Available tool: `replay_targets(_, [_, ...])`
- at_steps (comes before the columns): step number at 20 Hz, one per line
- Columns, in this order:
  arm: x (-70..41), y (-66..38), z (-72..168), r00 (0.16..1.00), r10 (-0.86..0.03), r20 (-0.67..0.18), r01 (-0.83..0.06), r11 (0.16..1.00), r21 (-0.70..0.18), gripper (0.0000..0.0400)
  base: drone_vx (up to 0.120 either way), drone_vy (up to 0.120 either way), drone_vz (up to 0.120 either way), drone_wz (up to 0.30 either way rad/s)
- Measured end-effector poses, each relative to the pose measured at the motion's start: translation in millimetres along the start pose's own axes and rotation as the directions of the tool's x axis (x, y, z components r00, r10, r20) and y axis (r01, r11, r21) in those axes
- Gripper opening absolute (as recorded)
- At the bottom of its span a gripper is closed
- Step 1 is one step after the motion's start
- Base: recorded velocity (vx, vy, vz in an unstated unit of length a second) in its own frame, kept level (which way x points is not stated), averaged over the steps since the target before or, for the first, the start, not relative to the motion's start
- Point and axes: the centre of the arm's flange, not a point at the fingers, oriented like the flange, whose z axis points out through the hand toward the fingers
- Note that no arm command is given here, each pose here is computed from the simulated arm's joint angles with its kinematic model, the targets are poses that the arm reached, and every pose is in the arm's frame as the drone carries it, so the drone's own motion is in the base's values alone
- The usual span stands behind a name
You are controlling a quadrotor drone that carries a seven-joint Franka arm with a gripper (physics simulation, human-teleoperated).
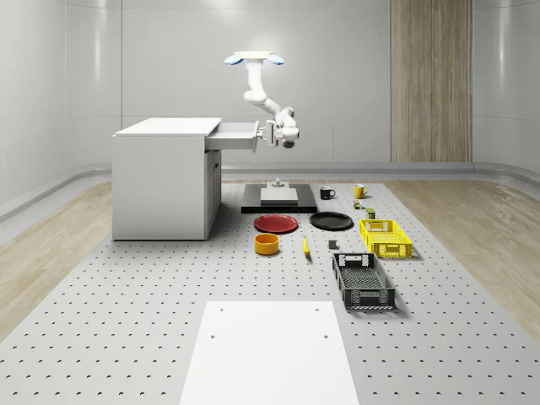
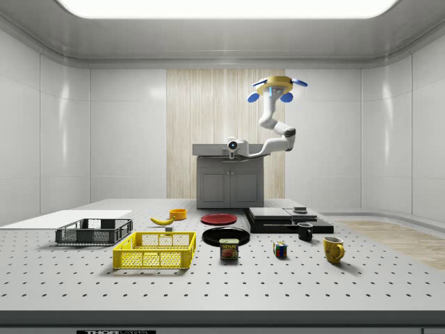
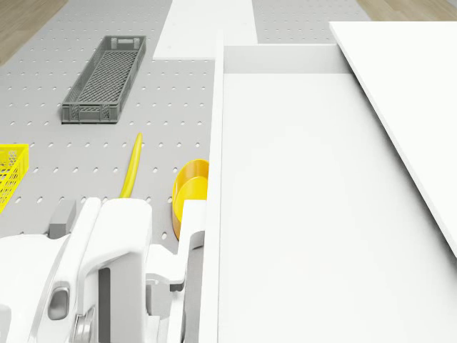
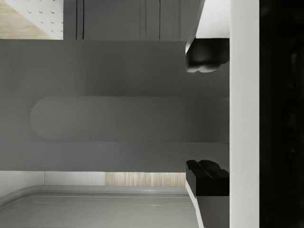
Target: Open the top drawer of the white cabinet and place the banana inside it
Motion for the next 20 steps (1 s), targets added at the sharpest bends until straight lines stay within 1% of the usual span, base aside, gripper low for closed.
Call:
replay_targets(1, [-0.3,-0.3,-3,1.0,0.001,0.0,-0.001,1.0,0.0,0.0329,0.08,0.12,0.0,0.0])
replay_targets(3, [-0.7,-0.6,-8,1.0,0.003,0.001,-0.003,1.0,0.0,0.0357,0.12,0.12,0.0,0.0])
replay_targets(6, [-1.1,-1.0,-12,1.0,0.005,0.001,-0.005,1.0,0.001,0.038,0.12,0.12,0.0,0.0])
replay_targets(10, [-1.4,-1.2,-15,1.0,0.007,0.001,-0.007,1.0,0.001,0.0392,0.12,0.12,0.0,0.0])
replay_targets(16, [-1.5,-1.4,-17,1.0,0.008,0.001,-0.008,1.0,0.001,0.0398,0.12,0.12,0.0,0.0])
replay_targets(17, [0.1,0.5,-22,0.999,0.009,0.04,-0.011,0.999,0.036,0.0399,0.12,0.12,0.0,0.0])
replay_targets(18, [10.7,9.7,-22,0.988,0.0,0.153,-0.022,0.99,0.142,0.04,0.12,0.12,0.0,0.0])
replay_targets(20, [32.5,32.2,-8,0.928,-0.064,0.367,-0.077,0.931,0.358,0.04,0.12,0.12,0.0,0.0])
